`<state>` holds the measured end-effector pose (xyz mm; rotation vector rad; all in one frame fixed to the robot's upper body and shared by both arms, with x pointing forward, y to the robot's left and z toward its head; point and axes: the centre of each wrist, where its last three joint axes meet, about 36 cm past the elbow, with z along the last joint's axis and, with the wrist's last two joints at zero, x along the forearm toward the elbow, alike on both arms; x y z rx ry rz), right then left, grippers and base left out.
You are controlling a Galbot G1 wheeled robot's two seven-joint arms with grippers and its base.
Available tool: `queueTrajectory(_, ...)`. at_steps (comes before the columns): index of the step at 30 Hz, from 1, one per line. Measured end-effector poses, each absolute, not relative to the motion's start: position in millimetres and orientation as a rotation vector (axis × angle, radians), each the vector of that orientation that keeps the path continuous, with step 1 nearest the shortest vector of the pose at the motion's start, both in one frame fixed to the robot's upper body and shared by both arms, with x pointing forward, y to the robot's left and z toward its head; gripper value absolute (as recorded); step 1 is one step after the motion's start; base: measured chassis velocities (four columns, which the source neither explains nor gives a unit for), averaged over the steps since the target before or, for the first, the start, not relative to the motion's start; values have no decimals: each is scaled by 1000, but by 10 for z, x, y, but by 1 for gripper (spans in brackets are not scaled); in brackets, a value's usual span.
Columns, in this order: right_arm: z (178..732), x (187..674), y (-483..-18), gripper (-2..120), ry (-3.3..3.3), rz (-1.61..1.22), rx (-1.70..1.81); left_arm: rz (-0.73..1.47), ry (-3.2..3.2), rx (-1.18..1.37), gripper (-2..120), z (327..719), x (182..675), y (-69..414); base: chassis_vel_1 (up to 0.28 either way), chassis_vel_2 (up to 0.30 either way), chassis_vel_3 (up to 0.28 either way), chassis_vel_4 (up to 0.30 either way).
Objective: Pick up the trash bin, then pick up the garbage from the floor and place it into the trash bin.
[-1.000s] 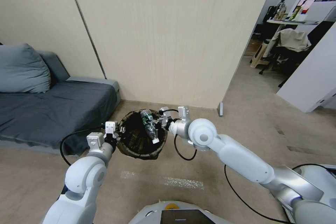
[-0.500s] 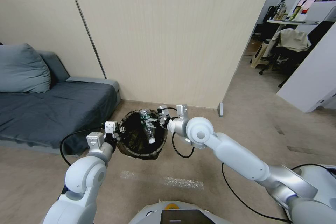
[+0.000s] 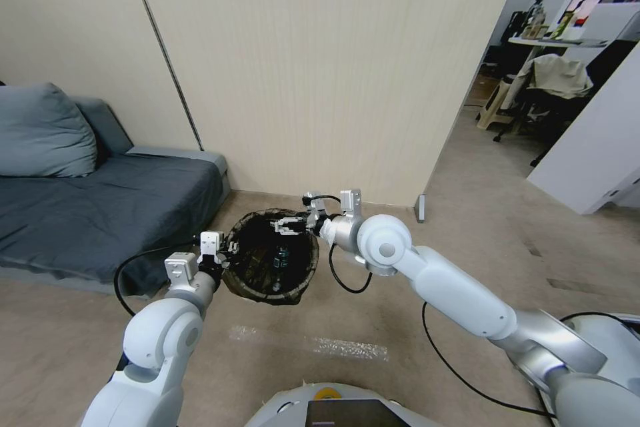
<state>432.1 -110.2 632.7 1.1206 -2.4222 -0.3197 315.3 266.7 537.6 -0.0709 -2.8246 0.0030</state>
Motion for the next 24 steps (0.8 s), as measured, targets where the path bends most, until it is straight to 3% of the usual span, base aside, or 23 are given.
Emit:
queueTrajectory(5,6983,4143,-1545,100,-2605,-346,1155,1,-2828,-73,4,5387,3158,2670,0,0,0,0)
queueTrajectory(10,7083,4028,-1946,100,-2744,-353,1043,3,-2828,-73,4,5386,3159,2670,0,0,0,0)
queueTrajectory(17,6656,3790,-2582,100,-3045,-268,502,15,-2823,-54,4,5371,3153,2668,0,0,0,0)
queueTrajectory(24,6057,3712,-2876,100,-3170,-119,63,27,-2816,-46,4,5352,3133,2652,0,0,0,0)
